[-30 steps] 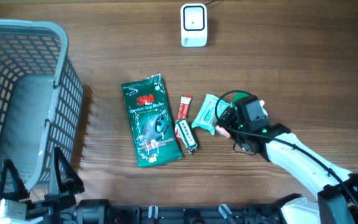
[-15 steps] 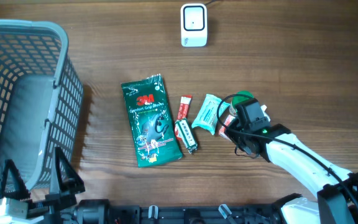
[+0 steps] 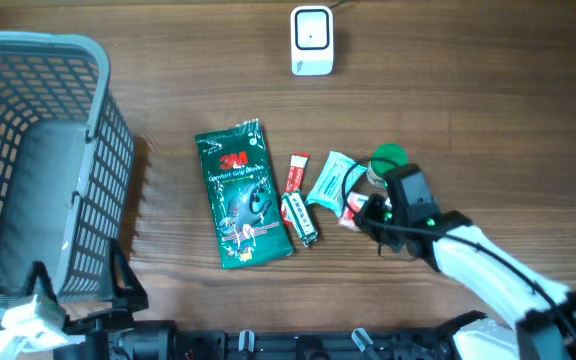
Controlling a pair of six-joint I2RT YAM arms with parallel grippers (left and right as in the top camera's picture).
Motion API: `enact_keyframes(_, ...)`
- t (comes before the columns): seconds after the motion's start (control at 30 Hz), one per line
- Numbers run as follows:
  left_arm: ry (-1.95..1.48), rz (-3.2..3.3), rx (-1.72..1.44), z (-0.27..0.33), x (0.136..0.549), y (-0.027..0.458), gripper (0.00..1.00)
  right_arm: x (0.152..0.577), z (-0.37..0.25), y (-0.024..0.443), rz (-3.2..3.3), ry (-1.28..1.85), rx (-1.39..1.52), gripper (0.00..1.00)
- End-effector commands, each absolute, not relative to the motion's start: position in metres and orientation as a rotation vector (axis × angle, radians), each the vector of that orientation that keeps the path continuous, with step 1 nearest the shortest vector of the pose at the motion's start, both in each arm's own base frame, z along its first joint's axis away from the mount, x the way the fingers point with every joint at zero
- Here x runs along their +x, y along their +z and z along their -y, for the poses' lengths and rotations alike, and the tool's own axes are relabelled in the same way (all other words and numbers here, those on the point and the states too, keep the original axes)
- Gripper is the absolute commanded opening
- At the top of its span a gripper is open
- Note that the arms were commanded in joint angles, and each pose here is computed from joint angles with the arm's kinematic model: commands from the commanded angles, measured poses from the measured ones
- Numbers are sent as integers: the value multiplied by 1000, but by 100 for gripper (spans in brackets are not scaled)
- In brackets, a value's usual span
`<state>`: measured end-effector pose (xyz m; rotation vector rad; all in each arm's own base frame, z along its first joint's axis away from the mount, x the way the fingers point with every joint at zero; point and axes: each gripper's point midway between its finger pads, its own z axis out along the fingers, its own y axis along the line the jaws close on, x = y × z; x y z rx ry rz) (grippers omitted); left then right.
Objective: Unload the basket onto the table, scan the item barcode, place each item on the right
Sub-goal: 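Grasp the pink Kleenex tissue pack near the jar with the right gripper, then lift the tissue pack with the right gripper and hold it over the scanner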
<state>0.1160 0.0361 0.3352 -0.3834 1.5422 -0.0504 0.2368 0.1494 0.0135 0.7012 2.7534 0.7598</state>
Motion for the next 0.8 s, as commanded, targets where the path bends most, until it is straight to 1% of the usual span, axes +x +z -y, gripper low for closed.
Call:
enact_keyframes(0.0,-41,-1570,-398,-38,115,326,100,236,-175,71,-2622,1015,415,4)
enact_keyframes(0.03,-41,-1571,-398,-38,115,326,100,234,-177,89,-2569,1060,378,4)
enact_keyframes(0.17,-39,-1583,-399,-38,115,323,100,227,-186,138,-2410,1193,211,4)
enact_keyframes(0.27,-30,-1628,-402,-38,114,312,100,221,-196,158,-2333,1323,150,4)
enact_keyframes(0.43,-16,-1701,-407,-37,111,294,100,213,-230,192,-2077,1613,-210,4)
enact_keyframes(0.57,-15,-1703,-408,-38,111,294,100,220,-245,184,-2008,1698,-351,4)
enact_keyframes(0.67,-15,-1703,-408,-38,111,294,100,225,-258,187,-1846,1776,-528,4)
enact_keyframes(0.77,-15,-1703,-408,-38,111,294,100,226,-263,184,-1737,1856,-597,4)
